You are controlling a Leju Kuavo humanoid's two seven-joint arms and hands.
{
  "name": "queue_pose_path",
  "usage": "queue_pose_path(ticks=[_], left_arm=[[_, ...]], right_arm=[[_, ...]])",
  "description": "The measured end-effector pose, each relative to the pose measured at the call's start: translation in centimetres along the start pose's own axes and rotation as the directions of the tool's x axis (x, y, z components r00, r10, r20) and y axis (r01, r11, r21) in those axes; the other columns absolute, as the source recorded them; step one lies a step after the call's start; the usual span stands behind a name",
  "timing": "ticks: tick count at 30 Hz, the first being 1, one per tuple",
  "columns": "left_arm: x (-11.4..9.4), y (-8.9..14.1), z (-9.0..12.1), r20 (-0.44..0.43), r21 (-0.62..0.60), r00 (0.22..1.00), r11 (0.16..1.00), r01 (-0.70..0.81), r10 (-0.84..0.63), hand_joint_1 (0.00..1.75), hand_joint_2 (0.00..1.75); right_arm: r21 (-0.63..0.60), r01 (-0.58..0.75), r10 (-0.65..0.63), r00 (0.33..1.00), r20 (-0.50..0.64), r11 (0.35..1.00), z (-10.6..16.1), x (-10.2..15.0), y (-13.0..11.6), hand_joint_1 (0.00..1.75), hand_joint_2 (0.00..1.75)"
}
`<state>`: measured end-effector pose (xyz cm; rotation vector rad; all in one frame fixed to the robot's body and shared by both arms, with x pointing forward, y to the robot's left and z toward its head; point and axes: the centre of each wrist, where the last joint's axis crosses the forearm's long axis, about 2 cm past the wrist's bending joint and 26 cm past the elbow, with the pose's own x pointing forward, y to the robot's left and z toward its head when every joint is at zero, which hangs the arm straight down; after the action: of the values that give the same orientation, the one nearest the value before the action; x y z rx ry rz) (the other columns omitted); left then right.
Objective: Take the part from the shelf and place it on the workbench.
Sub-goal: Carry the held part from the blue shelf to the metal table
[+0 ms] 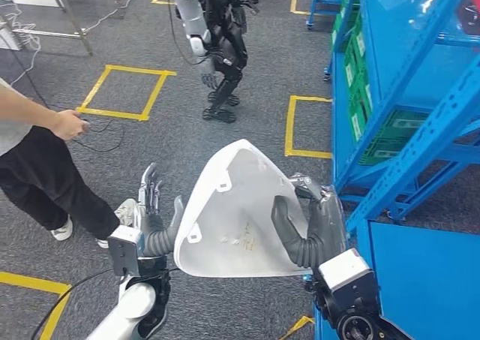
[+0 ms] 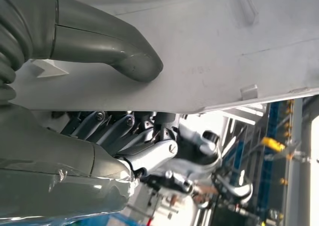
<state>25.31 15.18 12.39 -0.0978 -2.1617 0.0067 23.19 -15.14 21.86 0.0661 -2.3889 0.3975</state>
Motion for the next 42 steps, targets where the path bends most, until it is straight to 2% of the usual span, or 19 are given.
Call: queue_pose_path(ticks=[42], left_arm=[[0.60, 0.24, 0.01, 0.017, -0.010, 0.999, 0.999, 0.040, -0.040, 0.00, 1.75]], right_arm=[[0.013, 0.009, -0.009, 1.000, -0.014, 1.000, 0.69, -0.20, 0.44, 1.75, 1.75]])
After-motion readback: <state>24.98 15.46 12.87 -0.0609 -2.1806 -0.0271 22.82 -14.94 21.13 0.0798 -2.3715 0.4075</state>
